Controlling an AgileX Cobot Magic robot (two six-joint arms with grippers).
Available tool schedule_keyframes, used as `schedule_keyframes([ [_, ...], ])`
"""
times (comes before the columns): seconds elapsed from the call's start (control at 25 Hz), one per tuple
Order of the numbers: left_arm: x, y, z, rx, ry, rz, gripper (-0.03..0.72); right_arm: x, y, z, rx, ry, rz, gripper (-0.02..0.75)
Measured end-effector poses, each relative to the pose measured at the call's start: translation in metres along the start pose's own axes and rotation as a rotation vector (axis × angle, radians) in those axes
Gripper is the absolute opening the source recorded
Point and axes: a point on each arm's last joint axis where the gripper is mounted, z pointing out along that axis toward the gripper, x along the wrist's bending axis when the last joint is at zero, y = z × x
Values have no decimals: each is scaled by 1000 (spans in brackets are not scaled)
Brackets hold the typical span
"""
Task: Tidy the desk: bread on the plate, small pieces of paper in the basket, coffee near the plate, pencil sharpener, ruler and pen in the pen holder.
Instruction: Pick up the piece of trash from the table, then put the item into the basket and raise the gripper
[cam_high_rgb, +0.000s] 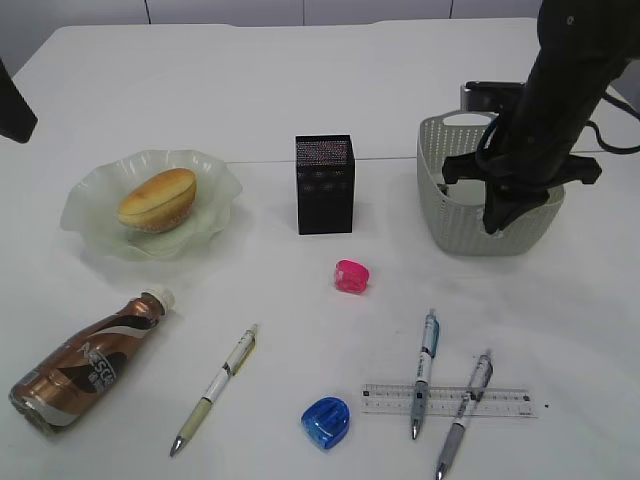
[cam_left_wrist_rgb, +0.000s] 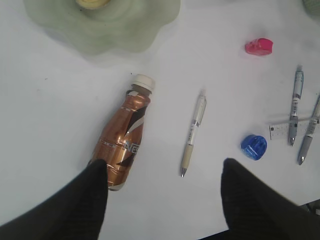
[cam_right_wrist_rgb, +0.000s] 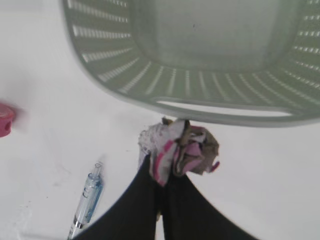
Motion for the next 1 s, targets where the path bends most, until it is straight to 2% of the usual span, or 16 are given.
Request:
schedule_keyframes([
  [0.36, 0, 0, 0, 0, 0, 0, 515, 1, 15, -38, -102, -16, -13, 13],
  [0.56, 0, 0, 0, 0, -2, -1, 515, -3, 26, -54, -175, -77, -35, 13],
  [1.0, -2, 0, 0, 2, -20, -7, 513, -10, 34, -39, -195, -146, -62, 17],
])
